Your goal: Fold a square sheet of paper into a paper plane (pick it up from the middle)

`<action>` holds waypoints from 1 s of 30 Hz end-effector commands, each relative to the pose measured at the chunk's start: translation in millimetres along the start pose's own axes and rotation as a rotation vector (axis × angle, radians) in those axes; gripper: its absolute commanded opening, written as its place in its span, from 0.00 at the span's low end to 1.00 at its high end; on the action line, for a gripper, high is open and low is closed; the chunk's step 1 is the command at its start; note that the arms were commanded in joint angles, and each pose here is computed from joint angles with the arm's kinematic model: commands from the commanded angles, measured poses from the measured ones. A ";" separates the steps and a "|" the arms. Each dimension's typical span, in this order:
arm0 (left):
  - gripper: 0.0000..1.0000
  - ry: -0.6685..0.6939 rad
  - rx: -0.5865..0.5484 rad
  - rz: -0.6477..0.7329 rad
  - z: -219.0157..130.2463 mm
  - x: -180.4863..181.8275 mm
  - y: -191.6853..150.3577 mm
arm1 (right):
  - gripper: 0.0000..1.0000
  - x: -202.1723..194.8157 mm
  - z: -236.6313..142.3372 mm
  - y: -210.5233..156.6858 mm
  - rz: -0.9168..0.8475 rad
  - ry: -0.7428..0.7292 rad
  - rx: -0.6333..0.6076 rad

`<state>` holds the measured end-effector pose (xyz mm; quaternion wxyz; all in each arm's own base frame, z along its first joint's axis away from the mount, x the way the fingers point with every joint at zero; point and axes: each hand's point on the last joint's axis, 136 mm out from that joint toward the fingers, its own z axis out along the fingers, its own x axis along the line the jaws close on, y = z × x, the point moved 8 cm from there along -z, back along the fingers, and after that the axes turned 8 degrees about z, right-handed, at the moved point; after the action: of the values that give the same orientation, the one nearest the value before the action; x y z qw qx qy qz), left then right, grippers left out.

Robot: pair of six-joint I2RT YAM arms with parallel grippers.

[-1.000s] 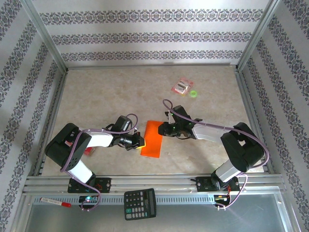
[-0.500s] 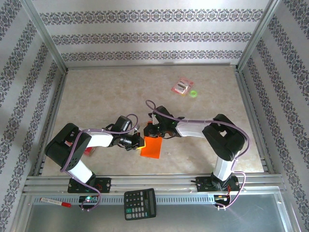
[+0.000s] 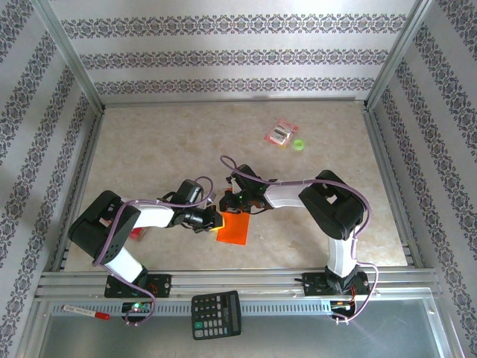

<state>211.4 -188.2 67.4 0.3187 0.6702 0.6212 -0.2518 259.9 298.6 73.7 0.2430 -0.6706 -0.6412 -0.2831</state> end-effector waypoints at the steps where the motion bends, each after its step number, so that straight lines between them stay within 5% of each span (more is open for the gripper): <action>1: 0.00 0.205 0.145 -0.125 3.2 46.8 -41.3 | 0.00 -15.2 5.8 16.1 0.035 -0.072 -0.064; 30: 0.00 0.280 0.226 -0.117 -0.6 58.4 -58.0 | 0.00 -27.6 -6.2 83.3 0.090 -0.135 -0.174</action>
<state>208.5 -186.9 64.9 0.3179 0.6953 0.5967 -0.2440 314.3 288.0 75.5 0.2258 -0.7042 -0.6131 -0.2778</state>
